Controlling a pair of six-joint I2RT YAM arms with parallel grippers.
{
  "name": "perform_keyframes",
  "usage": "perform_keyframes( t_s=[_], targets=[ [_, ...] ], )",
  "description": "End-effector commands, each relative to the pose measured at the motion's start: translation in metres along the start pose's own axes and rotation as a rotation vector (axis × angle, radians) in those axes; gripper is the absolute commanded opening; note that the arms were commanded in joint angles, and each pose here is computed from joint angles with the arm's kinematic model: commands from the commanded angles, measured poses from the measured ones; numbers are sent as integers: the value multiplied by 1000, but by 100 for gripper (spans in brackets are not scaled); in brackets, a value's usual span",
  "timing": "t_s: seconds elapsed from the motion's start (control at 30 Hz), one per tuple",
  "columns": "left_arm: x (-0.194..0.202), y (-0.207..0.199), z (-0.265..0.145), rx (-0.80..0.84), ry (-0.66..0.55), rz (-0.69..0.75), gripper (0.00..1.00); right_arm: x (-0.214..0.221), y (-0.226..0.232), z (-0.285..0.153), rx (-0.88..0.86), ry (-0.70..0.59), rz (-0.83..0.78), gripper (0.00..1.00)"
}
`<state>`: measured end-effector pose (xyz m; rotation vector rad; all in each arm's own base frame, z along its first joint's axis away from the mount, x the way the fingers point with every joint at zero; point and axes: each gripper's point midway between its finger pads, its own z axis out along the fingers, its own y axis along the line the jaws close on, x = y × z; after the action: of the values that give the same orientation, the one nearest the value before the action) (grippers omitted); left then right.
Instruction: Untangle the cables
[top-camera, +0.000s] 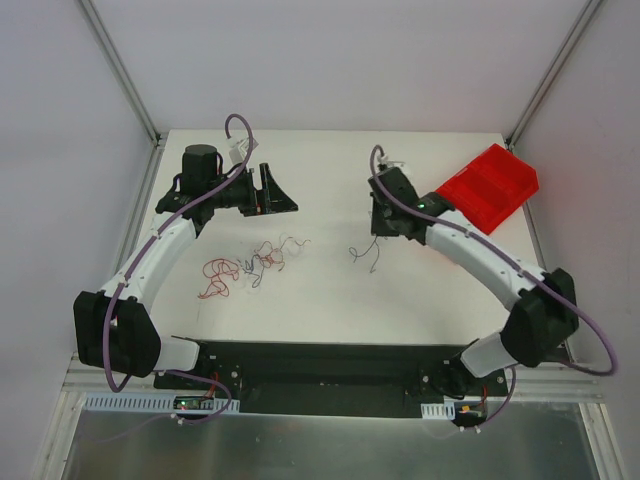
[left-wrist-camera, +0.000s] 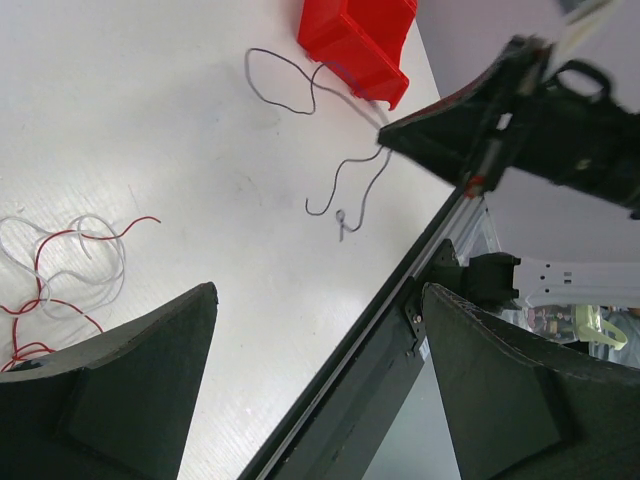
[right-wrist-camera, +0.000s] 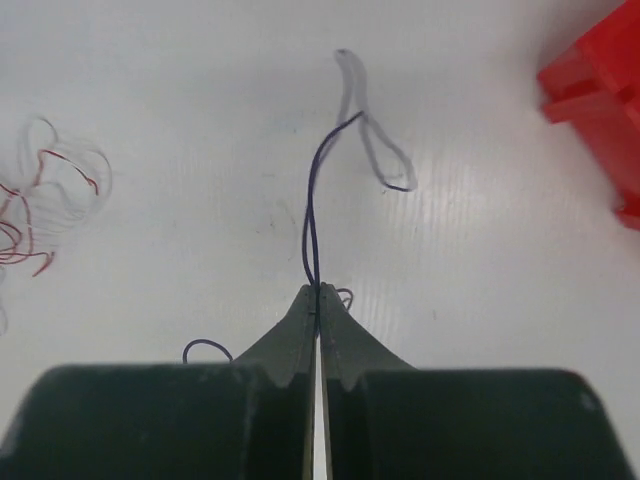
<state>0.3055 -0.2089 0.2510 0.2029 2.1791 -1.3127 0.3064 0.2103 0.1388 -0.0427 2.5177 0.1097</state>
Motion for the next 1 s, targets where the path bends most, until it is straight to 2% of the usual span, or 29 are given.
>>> perform_keyframes(
  t_s=[0.0, 0.13, 0.27, 0.57, 0.97],
  targets=[
    [-5, -11, -5, 34, -22, 37, 82, -48, -16, -48, -117, -136, -41, 0],
    [-4, -11, -4, 35, -19, 36, 82, -63, -32, -73, -231, -126, 64, 0],
    [-4, -9, -3, 33, -15, 27, 82, -63, -39, -90, -377, -30, 178, 0],
    [-4, -10, -2, 41, -12, 24, 82, -52, -103, -103, -229, -25, 241, 0],
    [-4, -12, -4, 47, -16, 29, 81, -60, -135, -91, -207, 6, 337, 0]
  ],
)
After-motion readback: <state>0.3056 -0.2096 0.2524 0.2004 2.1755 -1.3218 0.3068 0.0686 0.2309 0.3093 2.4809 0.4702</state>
